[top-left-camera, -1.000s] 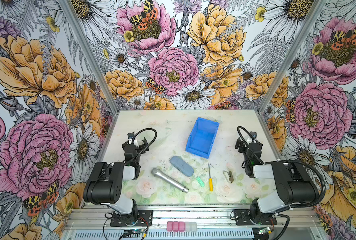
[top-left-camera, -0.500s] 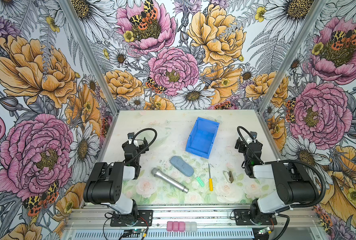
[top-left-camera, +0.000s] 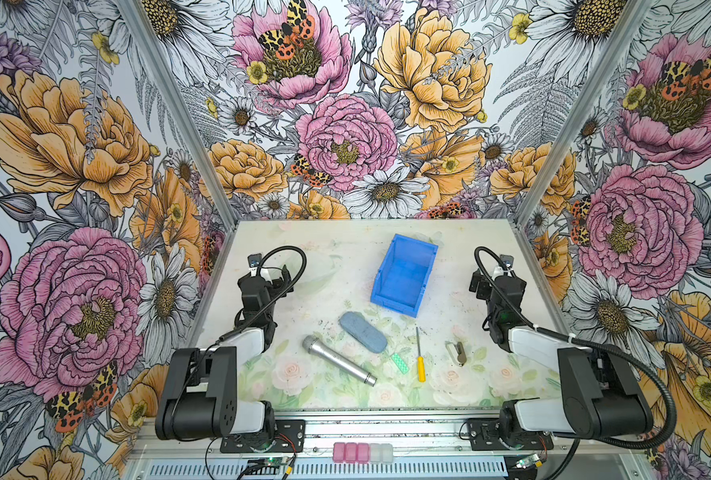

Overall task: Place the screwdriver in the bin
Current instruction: 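Move the right gripper down over the yellow screwdriver handle while the left arm advances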

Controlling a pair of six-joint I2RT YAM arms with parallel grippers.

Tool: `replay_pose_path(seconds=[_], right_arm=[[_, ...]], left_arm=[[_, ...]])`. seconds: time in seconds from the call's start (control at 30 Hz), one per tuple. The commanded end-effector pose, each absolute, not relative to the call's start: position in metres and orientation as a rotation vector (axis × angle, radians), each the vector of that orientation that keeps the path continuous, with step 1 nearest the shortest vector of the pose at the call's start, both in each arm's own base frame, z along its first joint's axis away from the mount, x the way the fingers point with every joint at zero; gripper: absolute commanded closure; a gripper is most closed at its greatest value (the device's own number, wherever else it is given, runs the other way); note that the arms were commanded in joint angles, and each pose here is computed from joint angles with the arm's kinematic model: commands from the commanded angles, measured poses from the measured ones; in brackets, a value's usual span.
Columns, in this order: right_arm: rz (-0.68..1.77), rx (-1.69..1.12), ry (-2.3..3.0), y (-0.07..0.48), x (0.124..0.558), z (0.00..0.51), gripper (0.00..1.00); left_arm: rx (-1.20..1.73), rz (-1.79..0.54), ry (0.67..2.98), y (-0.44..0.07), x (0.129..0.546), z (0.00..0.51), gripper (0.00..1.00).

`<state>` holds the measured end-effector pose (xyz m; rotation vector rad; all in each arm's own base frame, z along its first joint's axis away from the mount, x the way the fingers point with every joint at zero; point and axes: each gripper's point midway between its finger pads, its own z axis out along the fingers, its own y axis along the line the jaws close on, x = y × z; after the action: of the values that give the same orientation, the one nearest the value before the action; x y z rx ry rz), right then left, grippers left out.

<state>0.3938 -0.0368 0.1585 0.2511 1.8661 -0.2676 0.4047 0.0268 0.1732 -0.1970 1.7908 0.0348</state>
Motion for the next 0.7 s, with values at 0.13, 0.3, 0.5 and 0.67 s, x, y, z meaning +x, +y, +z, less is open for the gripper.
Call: replay_pose_path(seconds=[0.13, 0.3, 0.5, 0.67], right_arm=[[-0.181, 0.374, 2.165, -0.020, 0.360, 0.166, 0.00], [-0.032, 0.371, 2.277, 0.015, 0.325, 0.170, 0.00], [0.148, 0.385, 2.513, 0.056, 0.271, 0.135, 0.01], [0.190, 0.319, 2.625, 0.085, 0.236, 0.120, 0.01]], left_arm=[[-0.258, -0.194, 1.982, -0.010, 0.370, 0.179, 0.01], [-0.402, -0.313, 2.083, -0.022, 0.347, 0.191, 0.01], [-0.319, -0.536, 2.212, -0.090, 0.319, 0.184, 0.01], [-0.150, -0.725, 2.292, -0.150, 0.283, 0.183, 0.01]])
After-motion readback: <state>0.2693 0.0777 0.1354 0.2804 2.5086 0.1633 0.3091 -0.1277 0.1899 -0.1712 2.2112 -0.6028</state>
